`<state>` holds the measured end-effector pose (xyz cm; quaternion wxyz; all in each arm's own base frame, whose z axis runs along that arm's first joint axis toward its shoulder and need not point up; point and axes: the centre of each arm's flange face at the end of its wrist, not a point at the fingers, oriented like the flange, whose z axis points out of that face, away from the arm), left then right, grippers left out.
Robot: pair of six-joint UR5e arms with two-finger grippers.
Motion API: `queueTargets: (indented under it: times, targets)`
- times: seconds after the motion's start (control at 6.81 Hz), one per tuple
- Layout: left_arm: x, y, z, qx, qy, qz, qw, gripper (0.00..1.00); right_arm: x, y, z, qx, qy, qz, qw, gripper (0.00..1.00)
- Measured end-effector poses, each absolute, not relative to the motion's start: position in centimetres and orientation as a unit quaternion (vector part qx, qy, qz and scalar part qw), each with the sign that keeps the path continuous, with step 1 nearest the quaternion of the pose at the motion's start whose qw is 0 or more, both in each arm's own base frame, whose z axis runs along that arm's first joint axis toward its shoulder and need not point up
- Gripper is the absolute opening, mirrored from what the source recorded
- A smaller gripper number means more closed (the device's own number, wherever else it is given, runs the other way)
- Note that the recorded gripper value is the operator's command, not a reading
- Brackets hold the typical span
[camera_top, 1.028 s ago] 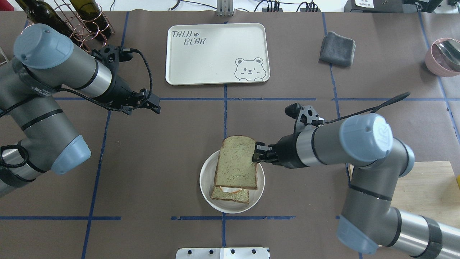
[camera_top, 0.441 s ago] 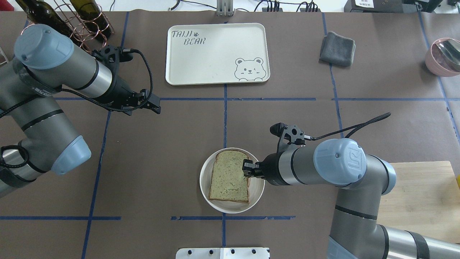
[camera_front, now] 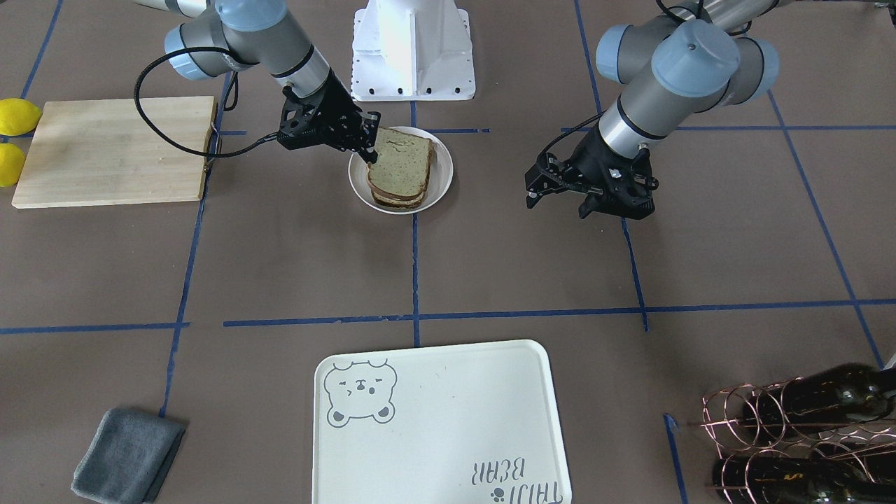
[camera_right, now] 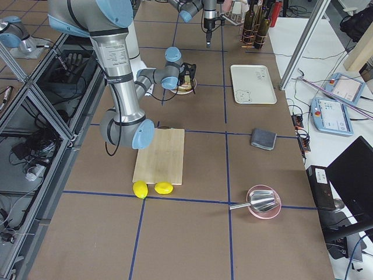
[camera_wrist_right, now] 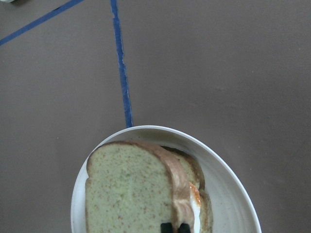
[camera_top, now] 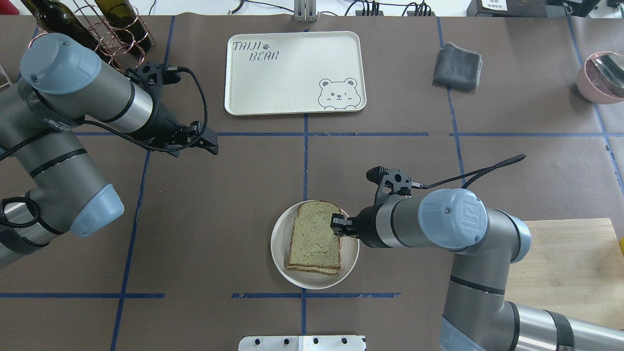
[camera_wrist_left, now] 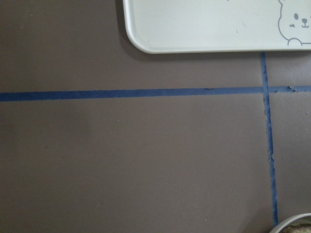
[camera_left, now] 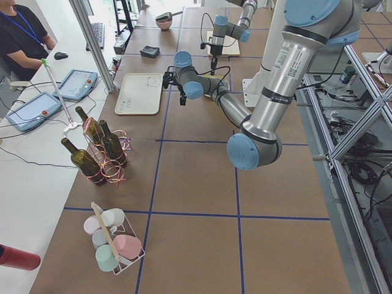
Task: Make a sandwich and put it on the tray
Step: 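Open and withdraw the right gripper while the left gripper moves to the plate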
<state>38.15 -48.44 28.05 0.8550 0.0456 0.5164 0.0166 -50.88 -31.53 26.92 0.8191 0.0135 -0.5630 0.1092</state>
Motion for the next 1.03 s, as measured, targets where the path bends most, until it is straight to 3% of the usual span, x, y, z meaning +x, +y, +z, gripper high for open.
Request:
queueTargets:
  times: [0.15, 0.44, 0.73, 1.03]
  targets:
    - [38.3, -48.4, 28.1, 0.045, 0.516, 0.017, 0.855, 1.00, -51.0, -31.7, 27.2, 0.015, -0.560, 0.112, 0.820, 0.99]
    - [39.9, -47.4, 27.3, 0.032, 0.521, 0.018, 0.853, 0.97, -50.6, -32.4, 27.0, 0.018, -0.562, 0.120, 0.818, 1.00]
    - [44.5, -44.0, 26.4, 0.014, 0.519, 0.017, 0.854, 0.76, -48.2, -34.5, 26.0, 0.018, -0.571, 0.129, 0.810, 1.00]
    - [49.1, -39.7, 25.9, -0.006, 0.514, 0.012, 0.858, 0.68, -43.9, -38.3, 25.1, -0.001, -0.584, 0.135, 0.801, 1.00]
